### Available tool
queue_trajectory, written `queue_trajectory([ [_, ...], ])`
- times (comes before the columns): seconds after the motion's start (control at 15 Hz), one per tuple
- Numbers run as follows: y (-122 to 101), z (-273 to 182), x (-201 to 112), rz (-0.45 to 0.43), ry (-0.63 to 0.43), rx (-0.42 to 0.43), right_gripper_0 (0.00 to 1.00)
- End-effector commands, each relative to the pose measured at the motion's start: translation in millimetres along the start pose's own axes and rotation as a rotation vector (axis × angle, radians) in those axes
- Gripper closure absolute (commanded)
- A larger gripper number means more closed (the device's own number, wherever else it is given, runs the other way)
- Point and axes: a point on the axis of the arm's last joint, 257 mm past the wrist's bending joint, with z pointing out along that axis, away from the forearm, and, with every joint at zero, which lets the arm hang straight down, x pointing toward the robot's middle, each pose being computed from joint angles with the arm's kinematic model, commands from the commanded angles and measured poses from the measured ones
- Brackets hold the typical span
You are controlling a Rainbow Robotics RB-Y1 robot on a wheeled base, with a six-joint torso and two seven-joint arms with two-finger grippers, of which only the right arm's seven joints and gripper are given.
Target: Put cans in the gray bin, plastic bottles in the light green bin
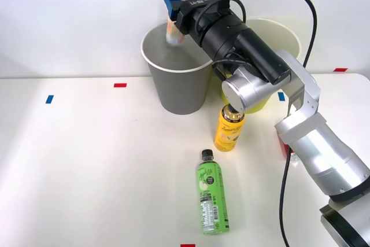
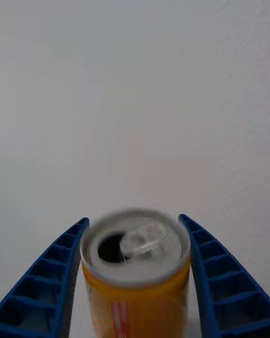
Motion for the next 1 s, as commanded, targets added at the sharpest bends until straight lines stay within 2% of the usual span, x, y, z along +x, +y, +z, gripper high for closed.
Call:
queue_trajectory([
  [0.07, -1, -2, 4, -0.015, 0.012, -0.004, 0.0],
  [0.33, -7, -7, -1, -0.042, -0.017, -0.006, 0.0],
  [0.67, -4, -59, -20, -0.047, -0.116, -0.035, 0.0],
  [0.87, -7, -95, -27, -0.045, -0.125, -0.036, 0.0],
  [1.0, -19, -127, -26, -0.054, -0.117, -0.011, 0.0],
])
